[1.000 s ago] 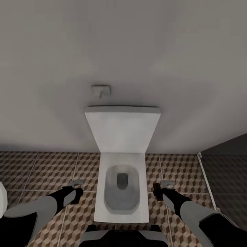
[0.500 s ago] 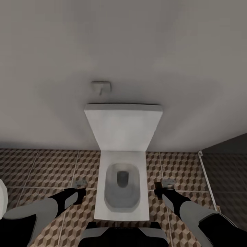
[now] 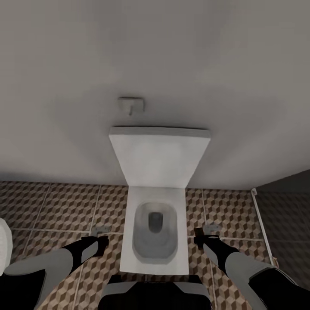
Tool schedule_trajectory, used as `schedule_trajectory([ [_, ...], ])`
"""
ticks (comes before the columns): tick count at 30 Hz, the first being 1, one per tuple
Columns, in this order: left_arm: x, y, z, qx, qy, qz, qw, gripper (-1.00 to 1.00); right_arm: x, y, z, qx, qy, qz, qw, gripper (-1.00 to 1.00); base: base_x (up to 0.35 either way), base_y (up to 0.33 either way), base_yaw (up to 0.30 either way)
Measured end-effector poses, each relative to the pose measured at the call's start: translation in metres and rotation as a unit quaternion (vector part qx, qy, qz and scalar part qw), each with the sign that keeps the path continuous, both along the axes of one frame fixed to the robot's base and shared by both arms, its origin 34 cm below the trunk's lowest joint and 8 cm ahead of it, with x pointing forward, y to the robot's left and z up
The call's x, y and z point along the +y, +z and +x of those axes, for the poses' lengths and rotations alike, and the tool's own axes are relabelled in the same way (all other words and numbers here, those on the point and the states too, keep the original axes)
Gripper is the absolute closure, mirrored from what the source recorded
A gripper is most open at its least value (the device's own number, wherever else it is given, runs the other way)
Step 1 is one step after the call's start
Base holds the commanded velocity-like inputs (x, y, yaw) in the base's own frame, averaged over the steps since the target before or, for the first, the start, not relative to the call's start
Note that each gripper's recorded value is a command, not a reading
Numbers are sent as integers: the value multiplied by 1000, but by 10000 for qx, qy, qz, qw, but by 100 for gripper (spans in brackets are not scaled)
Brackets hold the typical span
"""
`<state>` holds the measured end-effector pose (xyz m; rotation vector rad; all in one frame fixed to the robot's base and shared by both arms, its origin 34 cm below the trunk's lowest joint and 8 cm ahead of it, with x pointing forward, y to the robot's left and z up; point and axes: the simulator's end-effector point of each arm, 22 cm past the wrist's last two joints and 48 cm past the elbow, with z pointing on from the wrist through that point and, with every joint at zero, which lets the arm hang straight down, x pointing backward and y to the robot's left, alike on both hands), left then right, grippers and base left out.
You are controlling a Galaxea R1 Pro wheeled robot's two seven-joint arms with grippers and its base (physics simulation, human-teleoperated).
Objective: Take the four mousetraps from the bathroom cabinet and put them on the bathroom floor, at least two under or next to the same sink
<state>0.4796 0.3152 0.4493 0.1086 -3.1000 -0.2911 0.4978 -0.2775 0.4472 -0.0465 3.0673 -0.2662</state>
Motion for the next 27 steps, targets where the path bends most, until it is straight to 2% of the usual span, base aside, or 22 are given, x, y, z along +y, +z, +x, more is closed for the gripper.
schedule_trajectory([
  [9, 0, -3, -5, 49, -1, 1, 10000, 100, -2, -3, -4, 41, 11, -16, 10000, 100, 0, 0, 17],
  [22, 0, -4, -5, 53, -1, 1, 10000, 100, -6, -4, -4, 40, 10, -35, 10000, 100, 0, 0, -258],
  [27, 0, -4, -5, 49, -4, 1, 10000, 100, -5, -4, -3, 27, 11, -30, 10000, 100, 0, 0, -89],
])
